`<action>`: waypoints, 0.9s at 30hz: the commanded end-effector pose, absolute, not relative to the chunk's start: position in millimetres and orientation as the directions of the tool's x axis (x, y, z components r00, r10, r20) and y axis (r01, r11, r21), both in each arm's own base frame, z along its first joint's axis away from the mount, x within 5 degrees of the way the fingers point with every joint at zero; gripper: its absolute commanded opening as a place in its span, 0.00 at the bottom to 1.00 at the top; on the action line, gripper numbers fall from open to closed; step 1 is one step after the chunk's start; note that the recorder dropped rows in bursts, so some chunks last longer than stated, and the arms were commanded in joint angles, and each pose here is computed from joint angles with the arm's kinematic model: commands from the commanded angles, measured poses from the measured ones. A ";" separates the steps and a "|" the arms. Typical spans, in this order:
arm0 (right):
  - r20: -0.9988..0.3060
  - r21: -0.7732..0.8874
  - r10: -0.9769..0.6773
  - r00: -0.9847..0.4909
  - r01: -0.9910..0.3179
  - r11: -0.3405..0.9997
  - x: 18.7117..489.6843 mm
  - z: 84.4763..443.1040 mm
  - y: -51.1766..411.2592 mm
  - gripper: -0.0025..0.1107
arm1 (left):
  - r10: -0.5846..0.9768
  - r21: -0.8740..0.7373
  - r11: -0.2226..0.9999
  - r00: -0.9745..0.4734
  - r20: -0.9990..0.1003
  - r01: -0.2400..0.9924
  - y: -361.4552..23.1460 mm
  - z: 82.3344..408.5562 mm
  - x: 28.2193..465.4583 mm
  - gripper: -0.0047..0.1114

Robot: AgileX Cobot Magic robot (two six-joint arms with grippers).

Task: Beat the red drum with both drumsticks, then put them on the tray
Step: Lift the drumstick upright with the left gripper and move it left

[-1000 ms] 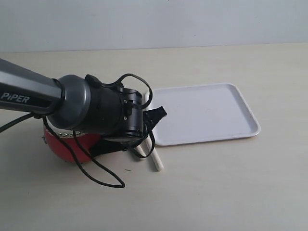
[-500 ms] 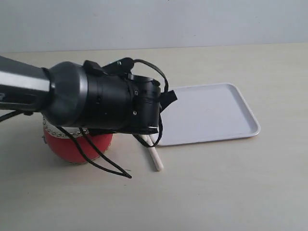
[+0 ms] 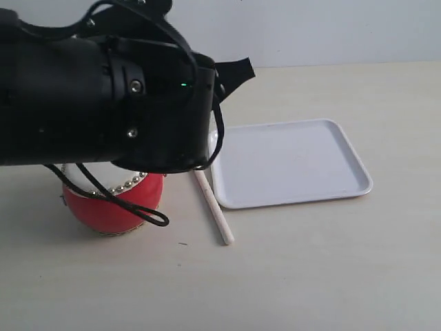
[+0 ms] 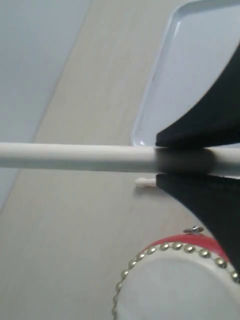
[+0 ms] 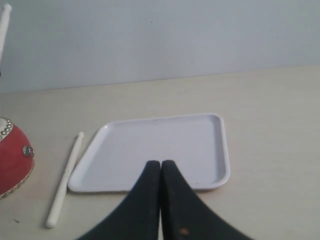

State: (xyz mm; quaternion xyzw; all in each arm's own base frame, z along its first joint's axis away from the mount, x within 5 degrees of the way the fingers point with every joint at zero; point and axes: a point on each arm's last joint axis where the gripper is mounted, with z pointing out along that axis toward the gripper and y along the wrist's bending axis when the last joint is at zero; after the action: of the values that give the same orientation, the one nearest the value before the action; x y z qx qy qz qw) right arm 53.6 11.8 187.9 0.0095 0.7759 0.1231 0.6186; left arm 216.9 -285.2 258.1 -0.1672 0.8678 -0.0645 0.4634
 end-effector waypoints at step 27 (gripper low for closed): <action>-0.959 0.202 0.169 -0.226 -0.132 0.970 53.6 187.4 11.4 0.02 | -0.437 -0.389 0.899 -0.370 -0.820 -0.201 -209.8 348.5 155.7 0.05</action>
State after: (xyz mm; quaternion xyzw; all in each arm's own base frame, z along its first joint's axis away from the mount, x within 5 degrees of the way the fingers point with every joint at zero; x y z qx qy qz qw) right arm 53.6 11.8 187.9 0.0095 0.7759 0.1231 0.6186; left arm 160.3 -222.0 339.5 -0.1855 0.8249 -0.1036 0.5238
